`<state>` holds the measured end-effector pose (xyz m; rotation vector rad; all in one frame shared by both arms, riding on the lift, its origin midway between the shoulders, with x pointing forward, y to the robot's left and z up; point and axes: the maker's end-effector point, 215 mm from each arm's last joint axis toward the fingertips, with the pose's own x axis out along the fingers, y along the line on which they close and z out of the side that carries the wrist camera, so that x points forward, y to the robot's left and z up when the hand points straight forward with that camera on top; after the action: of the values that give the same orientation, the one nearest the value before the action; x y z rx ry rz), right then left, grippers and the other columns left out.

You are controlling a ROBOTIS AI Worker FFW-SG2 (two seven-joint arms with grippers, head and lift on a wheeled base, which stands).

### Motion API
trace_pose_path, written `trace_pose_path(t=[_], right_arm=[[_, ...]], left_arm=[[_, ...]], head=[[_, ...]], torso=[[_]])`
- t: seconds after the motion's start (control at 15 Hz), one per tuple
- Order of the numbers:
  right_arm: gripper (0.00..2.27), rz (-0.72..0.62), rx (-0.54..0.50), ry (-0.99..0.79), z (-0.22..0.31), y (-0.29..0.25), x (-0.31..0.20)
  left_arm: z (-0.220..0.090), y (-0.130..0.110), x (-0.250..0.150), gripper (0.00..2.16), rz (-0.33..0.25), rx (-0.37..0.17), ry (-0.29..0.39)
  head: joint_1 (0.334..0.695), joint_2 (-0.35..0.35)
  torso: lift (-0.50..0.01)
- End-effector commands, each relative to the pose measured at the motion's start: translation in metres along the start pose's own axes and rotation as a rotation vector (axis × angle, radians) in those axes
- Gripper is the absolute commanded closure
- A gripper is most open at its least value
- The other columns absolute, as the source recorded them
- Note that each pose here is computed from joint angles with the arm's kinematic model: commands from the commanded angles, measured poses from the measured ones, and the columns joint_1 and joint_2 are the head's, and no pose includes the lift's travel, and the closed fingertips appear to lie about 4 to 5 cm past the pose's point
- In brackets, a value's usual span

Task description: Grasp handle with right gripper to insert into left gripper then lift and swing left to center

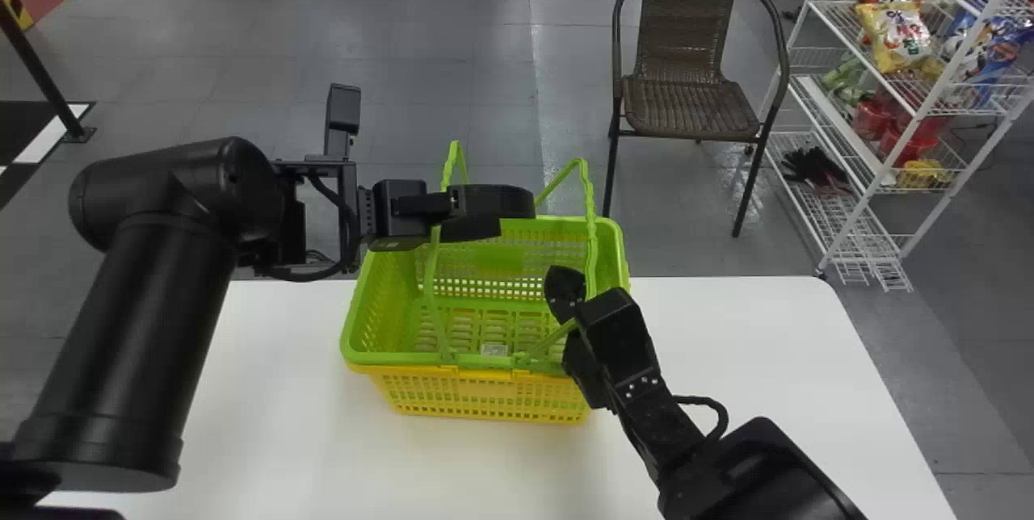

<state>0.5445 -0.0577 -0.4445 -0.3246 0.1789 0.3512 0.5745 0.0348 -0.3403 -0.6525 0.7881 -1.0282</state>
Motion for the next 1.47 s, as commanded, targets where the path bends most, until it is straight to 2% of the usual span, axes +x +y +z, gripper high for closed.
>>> trace_pose_path(t=[0.0,1.0,1.4], right_arm=[[2.21,0.013,-0.004,-0.004,0.004,0.009,0.002],[2.21,0.090,-0.060,-0.008,0.016,0.065,0.010],[2.21,0.038,-0.039,0.031,-0.011,0.033,-0.005]], left_arm=[[-0.002,0.000,0.001,0.07,-0.001,-0.002,0.002],[-0.003,0.000,0.002,0.08,-0.002,-0.002,0.001],[-0.001,-0.004,0.003,0.08,-0.017,-0.006,-0.005]], head=[[0.695,-0.023],[0.695,0.033],[0.695,0.025]], torso=[[0.000],[0.000],[0.000]])
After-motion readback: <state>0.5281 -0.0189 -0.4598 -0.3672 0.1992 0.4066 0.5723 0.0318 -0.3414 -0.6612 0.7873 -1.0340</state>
